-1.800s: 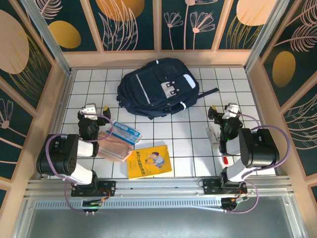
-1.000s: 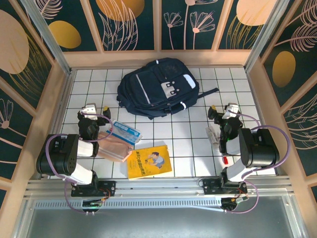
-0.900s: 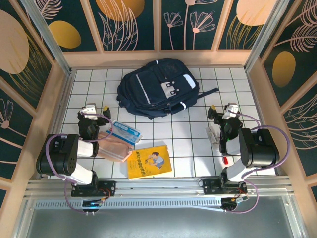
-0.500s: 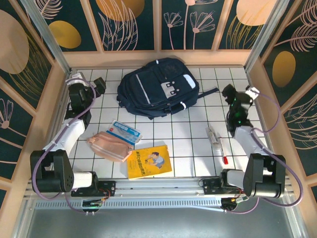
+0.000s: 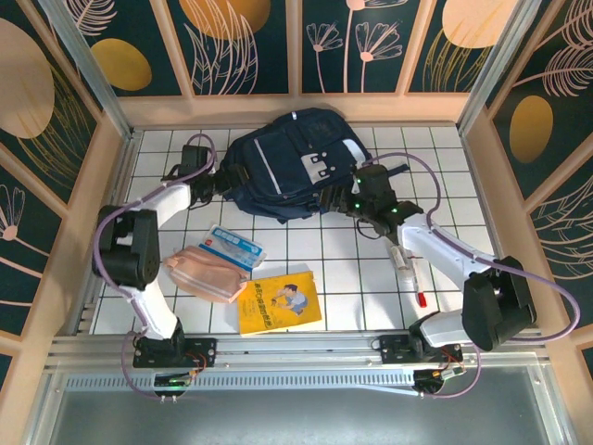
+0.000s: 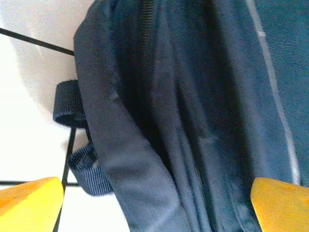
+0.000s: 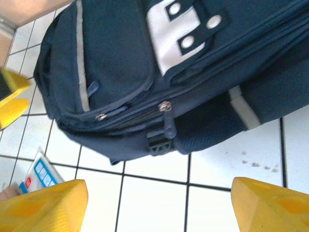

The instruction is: Pack books, pencil case, and school supplies into a backpack

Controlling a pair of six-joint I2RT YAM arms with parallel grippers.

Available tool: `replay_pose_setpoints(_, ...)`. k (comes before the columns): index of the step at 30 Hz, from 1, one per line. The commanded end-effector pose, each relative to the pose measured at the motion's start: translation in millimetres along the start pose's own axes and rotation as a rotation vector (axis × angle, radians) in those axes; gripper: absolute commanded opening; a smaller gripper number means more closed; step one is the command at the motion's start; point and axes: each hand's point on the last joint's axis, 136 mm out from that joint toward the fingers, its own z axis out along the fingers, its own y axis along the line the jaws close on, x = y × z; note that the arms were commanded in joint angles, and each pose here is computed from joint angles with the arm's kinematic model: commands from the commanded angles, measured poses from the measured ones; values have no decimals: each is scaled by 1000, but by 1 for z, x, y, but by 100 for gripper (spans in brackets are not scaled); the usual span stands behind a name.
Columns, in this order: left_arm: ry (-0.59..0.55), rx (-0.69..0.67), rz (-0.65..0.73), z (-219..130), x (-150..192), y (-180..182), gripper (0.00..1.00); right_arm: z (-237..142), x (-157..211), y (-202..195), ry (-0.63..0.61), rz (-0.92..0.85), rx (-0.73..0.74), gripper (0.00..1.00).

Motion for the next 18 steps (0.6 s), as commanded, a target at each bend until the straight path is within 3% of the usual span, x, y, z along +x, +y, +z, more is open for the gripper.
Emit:
replay_pose_setpoints(1,44,-34,-63,25,-2,8,98,-2,6,12,24,-7,-12,80)
replay_pose_setpoints(2,61,-22,-73,34,-1,6,88,-1,10,19,34,-9,-26,83)
replay_pose_setpoints(6,120,54,-81,50,15,-14,27,8,19,36,66,84,-70,84)
replay_pose_setpoints(8,126,73,-69,40,24,-29,8,11,21,37,83,169,-67,83)
replay_pose_setpoints(12,115,148,-72,-6,53,-83,0,17,29,23,123,361,-5,83)
replay_pose_setpoints(17,121,361,-135,-54,122,-166,6,36,41,0,168,506,5,83)
replay_pose_setpoints(18,136,401,-135,-60,132,-182,11,39,37,-10,165,541,17,83)
